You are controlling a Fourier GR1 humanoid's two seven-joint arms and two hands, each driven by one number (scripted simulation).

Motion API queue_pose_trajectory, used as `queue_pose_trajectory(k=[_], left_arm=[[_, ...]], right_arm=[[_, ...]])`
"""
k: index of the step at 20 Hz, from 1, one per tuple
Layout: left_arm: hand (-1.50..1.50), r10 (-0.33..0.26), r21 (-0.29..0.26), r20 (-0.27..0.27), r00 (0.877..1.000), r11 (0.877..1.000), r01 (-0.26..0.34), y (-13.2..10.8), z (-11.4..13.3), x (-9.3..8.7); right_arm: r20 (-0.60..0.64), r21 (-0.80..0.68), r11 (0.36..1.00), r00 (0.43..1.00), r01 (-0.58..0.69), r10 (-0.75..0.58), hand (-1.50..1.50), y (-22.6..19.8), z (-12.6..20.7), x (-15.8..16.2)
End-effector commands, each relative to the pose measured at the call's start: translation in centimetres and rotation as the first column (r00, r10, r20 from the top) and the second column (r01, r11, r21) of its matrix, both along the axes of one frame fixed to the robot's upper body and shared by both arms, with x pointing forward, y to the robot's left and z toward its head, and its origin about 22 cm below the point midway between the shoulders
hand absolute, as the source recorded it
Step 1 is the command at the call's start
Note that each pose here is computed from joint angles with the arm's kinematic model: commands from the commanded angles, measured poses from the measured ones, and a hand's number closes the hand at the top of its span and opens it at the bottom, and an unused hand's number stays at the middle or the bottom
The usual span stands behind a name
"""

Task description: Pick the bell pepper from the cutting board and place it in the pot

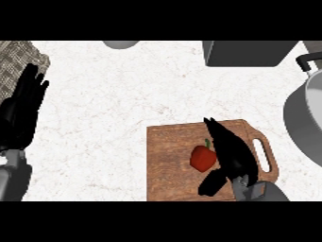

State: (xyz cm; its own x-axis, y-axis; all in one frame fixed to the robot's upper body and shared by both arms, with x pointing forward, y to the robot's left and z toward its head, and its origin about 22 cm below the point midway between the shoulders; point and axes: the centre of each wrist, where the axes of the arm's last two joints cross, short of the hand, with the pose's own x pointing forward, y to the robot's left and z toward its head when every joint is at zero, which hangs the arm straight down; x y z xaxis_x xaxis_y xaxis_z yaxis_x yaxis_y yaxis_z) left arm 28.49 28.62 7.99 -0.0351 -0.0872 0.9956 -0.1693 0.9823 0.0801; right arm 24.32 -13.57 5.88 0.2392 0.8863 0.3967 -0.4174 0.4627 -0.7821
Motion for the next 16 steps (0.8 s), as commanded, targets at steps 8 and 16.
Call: queue_pose_trajectory(k=[8, 16], left_arm=[[0.0, -0.011, -0.005, 0.012, 1.0, 1.0, 0.011, -1.6, 1.9, -1.1], [0.0, 0.016, 0.008, 0.011, 1.0, 1.0, -0.016, -2.9, 1.6, -0.3]], right_arm=[[-0.028, -0.037, 0.999, 1.0, 0.005, -0.006, -1.5, 0.6, -3.7, 0.6], [-0.028, -0.027, 1.0, 1.0, 0.009, -0.009, -1.5, -0.2, -4.6, 1.0]])
